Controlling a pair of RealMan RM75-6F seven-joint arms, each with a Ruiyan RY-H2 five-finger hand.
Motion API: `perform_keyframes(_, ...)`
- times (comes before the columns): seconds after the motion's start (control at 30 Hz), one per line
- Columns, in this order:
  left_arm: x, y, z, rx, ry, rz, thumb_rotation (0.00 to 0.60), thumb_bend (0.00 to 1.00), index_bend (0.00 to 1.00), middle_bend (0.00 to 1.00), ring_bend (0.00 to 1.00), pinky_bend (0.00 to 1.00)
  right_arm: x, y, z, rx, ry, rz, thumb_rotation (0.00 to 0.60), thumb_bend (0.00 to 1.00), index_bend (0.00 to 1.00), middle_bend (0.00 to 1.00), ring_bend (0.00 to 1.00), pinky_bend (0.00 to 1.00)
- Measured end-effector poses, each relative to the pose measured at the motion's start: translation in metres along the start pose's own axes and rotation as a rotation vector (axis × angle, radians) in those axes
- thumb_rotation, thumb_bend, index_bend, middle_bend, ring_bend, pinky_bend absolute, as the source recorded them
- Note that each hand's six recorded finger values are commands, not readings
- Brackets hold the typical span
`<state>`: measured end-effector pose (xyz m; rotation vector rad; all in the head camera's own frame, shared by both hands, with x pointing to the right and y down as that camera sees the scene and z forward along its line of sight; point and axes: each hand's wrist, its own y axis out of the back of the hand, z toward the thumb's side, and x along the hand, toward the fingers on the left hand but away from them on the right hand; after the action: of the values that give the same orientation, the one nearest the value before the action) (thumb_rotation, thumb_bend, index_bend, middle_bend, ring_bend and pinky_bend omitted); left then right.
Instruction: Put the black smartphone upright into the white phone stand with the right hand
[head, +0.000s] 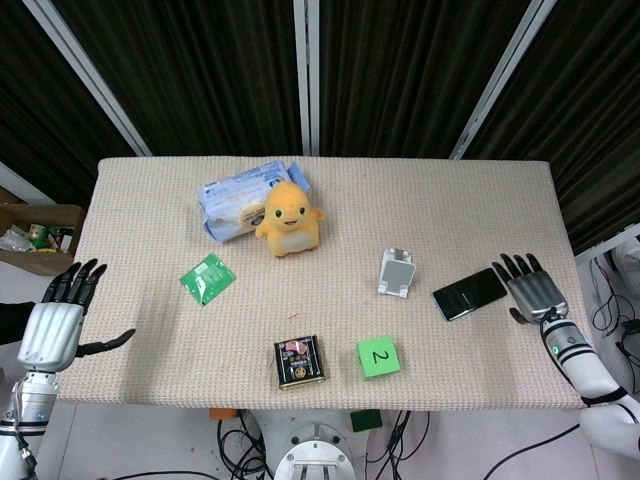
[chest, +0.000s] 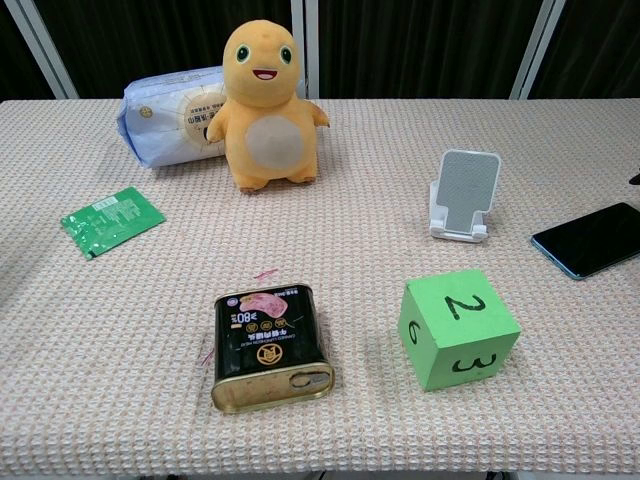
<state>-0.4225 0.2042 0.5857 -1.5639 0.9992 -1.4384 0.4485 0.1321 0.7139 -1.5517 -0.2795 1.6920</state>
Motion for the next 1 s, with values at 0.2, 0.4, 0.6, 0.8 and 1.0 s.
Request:
perform_keyframes(0.2, -0.001, -0.003, 0.002, 0.001, 0.000, -0.013, 0.190, 0.05, 0.06, 0.05, 0.02, 0.13, -0.003, -0.005, 0.001, -0.008, 0.002, 0.014, 0.600, 0.33, 0.00, 0.00, 0.00, 0.00)
perform_keyframes(0.4, 0.000, -0.003, 0.003, 0.001, -0.007, -0.014, 0.188, 0.05, 0.06, 0.05, 0.02, 0.13, -0.006, -0.006, 0.007, 0.005, 0.017, 0.016, 0.600, 0.33, 0.00, 0.00, 0.00, 0.00)
perform_keyframes(0.6, 0.002, -0.001, 0.002, 0.001, -0.007, -0.012, 0.192, 0.05, 0.06, 0.05, 0.02, 0.13, -0.014, 0.000, 0.017, 0.027, 0.036, 0.008, 0.600, 0.33, 0.00, 0.00, 0.00, 0.00)
perform_keyframes(0.8, 0.003, -0.002, -0.003, -0.003, 0.006, -0.018, 0.186, 0.05, 0.06, 0.05, 0.02, 0.13, -0.022, 0.008, 0.031, 0.026, 0.057, 0.013, 0.600, 0.32, 0.00, 0.00, 0.00, 0.00)
perform_keyframes(1.0, 0.003, -0.002, -0.004, -0.003, 0.002, -0.022, 0.190, 0.05, 0.06, 0.05, 0.02, 0.13, -0.023, 0.008, 0.040, 0.042, 0.076, 0.059, 0.600, 0.25, 0.00, 0.00, 0.00, 0.00)
